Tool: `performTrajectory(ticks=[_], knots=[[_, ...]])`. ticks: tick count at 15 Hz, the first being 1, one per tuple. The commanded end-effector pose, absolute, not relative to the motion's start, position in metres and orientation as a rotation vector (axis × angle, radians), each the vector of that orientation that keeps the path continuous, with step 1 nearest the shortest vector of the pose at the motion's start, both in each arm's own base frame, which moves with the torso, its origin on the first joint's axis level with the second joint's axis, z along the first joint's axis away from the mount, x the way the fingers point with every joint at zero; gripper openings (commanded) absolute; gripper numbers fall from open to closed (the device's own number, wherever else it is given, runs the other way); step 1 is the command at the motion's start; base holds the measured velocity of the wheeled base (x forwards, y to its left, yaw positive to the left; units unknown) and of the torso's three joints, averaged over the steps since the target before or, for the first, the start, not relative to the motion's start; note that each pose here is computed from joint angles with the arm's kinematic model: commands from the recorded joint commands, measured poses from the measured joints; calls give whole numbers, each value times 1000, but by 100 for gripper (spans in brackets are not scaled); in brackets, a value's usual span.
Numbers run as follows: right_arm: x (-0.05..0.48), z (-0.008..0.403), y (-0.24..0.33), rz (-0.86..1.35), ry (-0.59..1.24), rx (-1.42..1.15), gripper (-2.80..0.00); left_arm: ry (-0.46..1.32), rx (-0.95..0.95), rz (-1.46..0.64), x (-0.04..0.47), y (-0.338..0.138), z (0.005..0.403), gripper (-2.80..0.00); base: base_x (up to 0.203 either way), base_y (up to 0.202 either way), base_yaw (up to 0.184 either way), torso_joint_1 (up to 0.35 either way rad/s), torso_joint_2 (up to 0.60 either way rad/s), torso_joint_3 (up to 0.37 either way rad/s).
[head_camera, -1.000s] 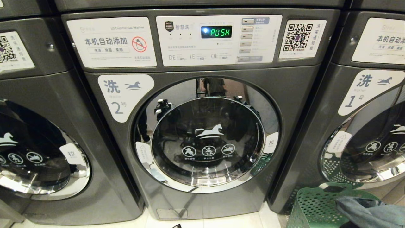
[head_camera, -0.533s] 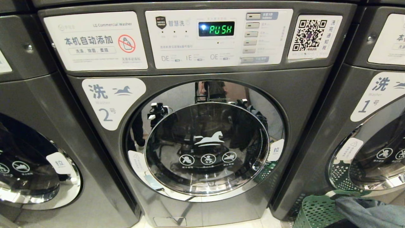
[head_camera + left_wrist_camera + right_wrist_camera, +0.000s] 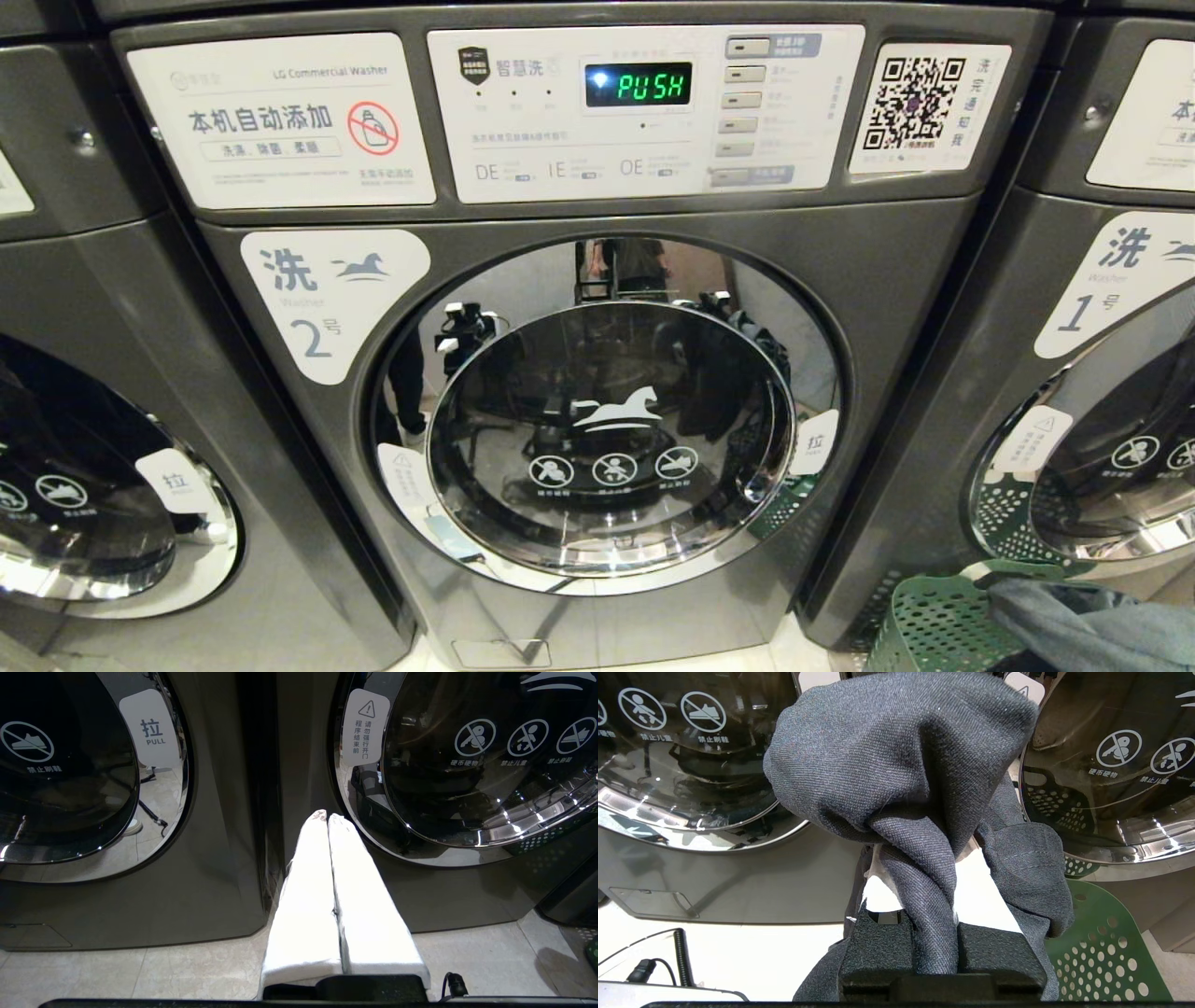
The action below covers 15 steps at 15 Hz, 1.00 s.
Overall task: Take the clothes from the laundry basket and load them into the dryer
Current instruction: Put the clothes in the dryer
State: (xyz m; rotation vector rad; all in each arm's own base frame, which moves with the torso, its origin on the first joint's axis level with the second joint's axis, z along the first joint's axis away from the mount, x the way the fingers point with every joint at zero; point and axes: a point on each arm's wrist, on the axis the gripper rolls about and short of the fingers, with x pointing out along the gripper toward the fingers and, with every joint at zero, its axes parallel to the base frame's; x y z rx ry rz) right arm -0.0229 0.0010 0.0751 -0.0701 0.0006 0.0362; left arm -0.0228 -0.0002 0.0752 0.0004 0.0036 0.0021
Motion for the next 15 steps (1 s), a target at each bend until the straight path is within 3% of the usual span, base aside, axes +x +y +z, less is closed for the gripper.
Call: performTrajectory(ticks=[1, 15], knots=[[-23, 75, 1, 37, 2, -70, -280, 2, 0, 3, -23, 0, 75, -280, 0, 0, 0, 0, 0, 0], [-23, 75, 1, 37, 3, -149, -280, 2, -2, 3, -23, 0, 75, -280, 0, 0, 0, 0, 0, 0]])
